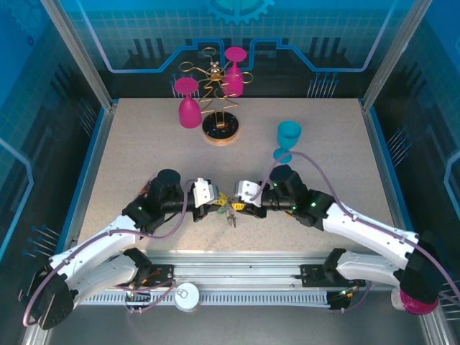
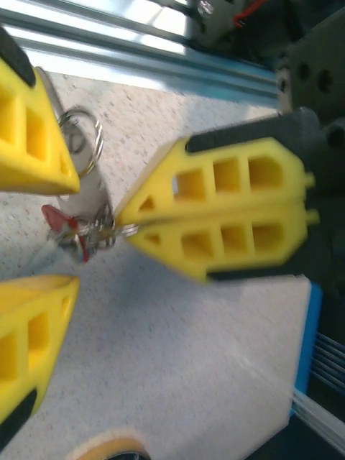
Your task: Put the keys on the keyring
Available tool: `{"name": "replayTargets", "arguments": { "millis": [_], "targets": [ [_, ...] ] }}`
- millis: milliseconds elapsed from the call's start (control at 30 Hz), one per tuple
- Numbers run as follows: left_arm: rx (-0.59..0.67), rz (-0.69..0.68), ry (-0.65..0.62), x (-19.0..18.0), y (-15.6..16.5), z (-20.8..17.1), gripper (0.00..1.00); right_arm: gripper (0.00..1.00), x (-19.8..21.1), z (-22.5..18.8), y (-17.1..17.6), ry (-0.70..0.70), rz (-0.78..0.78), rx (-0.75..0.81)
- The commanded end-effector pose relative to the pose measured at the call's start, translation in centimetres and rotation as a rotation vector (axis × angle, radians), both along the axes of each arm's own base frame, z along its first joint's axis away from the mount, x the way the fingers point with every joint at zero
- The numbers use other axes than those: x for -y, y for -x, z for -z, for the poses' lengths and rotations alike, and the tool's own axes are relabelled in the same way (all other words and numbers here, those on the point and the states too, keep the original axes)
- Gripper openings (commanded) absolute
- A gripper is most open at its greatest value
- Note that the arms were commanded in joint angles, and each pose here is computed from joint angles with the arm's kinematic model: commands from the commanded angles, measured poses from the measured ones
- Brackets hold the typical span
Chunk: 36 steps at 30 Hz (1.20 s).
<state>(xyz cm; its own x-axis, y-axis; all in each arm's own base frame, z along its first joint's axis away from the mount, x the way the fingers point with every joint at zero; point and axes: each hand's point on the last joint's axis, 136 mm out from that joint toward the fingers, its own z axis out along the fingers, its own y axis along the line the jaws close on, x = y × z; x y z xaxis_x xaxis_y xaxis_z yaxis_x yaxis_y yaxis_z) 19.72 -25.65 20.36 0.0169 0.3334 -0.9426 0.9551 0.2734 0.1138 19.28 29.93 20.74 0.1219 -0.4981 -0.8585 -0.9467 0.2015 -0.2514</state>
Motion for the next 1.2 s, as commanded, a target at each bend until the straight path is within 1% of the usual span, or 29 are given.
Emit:
{"name": "replayTargets", "arguments": {
  "millis": [0, 133, 267, 433, 467, 533, 667, 833, 1033, 1167],
  "targets": [
    [0.016, -0.030, 0.130, 0.4, -0.5, -1.8, 0.00, 0.39, 0.5, -1.0, -0.9, -0.124, 0.060, 0.036],
    [-0.019, -0.044, 0.144, 0.4, -0.7, -0.9, 0.00, 0.40, 1.3, -0.2, -1.4, -0.128, 0.107, 0.089],
    [-0.034, -0.042, 0.152, 0.5, -0.6, -0.3, 0.00, 0.40, 1.4, 0.6, -0.6, -0.100, 0.081, 0.163],
    [-0.024, -0.022, 0.157, 0.6, -0.3, 0.0, 0.00, 0.39, 1.6, 1.3, -0.1, -0.022, 0.074, 0.341],
    [-0.020, -0.017, 0.154, 0.6, -0.2, 0.2, 0.00, 0.38, 1.4, 0.6, -0.3, -0.036, 0.081, 0.373],
    [-0.007, -0.007, 0.152, 0.6, -0.1, 0.2, 0.00, 0.38, 1.4, 0.4, -0.5, -0.030, 0.091, 0.378],
    [-0.001, 0.000, 0.147, 0.5, 0.1, 0.3, 0.00, 0.38, 0.9, 0.6, -0.2, -0.025, 0.060, 0.369],
    [0.003, 0.007, 0.148, 0.5, 0.3, 0.2, 0.00, 0.38, -0.3, 0.4, 0.3, -0.050, 0.005, 0.335],
    [0.001, 0.023, 0.153, 0.6, 0.5, 0.2, 0.00, 0.32, -1.6, 0.8, 0.3, -0.058, -0.028, 0.304],
    [0.008, 0.037, 0.164, 0.7, 0.8, -0.2, 0.00, 0.26, -2.1, 0.9, 0.3, -0.075, -0.034, 0.287]
  ]
}}
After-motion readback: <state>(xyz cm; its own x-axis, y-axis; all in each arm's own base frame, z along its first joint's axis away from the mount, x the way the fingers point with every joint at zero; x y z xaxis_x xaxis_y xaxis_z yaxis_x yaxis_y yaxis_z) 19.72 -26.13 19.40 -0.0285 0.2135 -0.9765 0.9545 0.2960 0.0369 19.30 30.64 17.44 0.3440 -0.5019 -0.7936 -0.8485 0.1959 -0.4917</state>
